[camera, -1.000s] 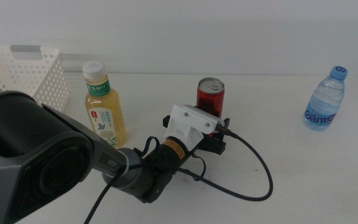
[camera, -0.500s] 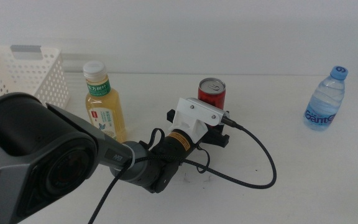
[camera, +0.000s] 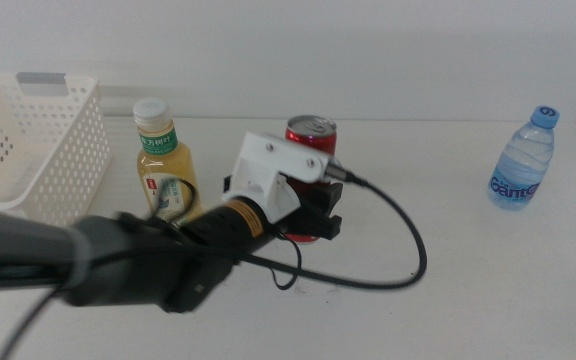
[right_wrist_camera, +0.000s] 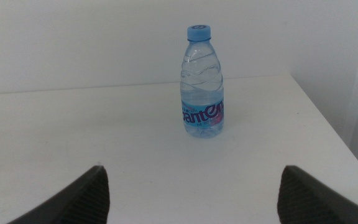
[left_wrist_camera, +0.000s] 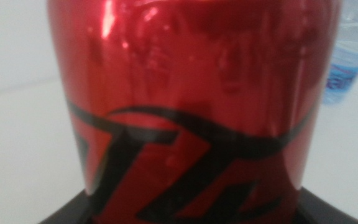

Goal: Use arms to grab the bottles and put them into the dustbin to the left of the table.

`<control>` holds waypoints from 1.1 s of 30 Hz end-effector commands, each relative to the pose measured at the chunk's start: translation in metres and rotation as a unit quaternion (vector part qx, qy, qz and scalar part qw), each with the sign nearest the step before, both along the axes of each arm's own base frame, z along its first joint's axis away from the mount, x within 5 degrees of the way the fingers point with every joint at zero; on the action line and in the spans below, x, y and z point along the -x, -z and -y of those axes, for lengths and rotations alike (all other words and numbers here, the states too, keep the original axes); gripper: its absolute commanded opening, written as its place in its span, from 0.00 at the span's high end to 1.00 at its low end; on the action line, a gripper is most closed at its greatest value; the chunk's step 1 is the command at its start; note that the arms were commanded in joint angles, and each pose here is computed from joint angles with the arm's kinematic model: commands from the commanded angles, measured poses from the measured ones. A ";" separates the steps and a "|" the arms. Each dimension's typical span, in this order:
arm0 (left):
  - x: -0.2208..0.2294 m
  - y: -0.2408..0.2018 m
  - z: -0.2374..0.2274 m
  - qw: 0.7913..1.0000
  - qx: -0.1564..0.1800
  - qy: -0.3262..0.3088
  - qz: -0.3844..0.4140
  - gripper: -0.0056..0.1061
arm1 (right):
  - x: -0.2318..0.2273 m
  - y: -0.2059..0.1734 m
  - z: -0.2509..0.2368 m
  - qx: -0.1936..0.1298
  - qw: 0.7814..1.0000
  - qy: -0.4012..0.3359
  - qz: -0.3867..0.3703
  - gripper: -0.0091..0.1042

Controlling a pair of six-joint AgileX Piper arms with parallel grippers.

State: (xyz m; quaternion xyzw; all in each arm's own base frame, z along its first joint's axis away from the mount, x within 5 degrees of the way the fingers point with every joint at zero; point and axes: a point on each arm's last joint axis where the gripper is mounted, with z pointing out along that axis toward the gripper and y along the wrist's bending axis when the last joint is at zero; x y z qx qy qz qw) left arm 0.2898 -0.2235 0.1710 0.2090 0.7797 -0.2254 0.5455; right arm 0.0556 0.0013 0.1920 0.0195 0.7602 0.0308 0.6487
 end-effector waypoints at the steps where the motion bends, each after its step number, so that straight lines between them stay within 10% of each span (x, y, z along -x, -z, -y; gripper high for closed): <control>1: 0.014 -0.031 -0.008 1.000 0.005 0.005 -0.029 0.97 | 0.000 0.000 0.001 0.006 1.000 0.005 0.006 0.14; 17: 0.023 -0.172 -0.095 0.940 -0.241 -0.061 -0.236 0.97 | 0.000 0.000 0.001 0.006 1.000 0.005 0.006 0.14; 33: -0.081 -0.146 -0.301 0.878 -0.241 -0.275 -0.309 0.97 | 0.000 0.000 0.001 0.006 1.000 0.005 0.006 0.14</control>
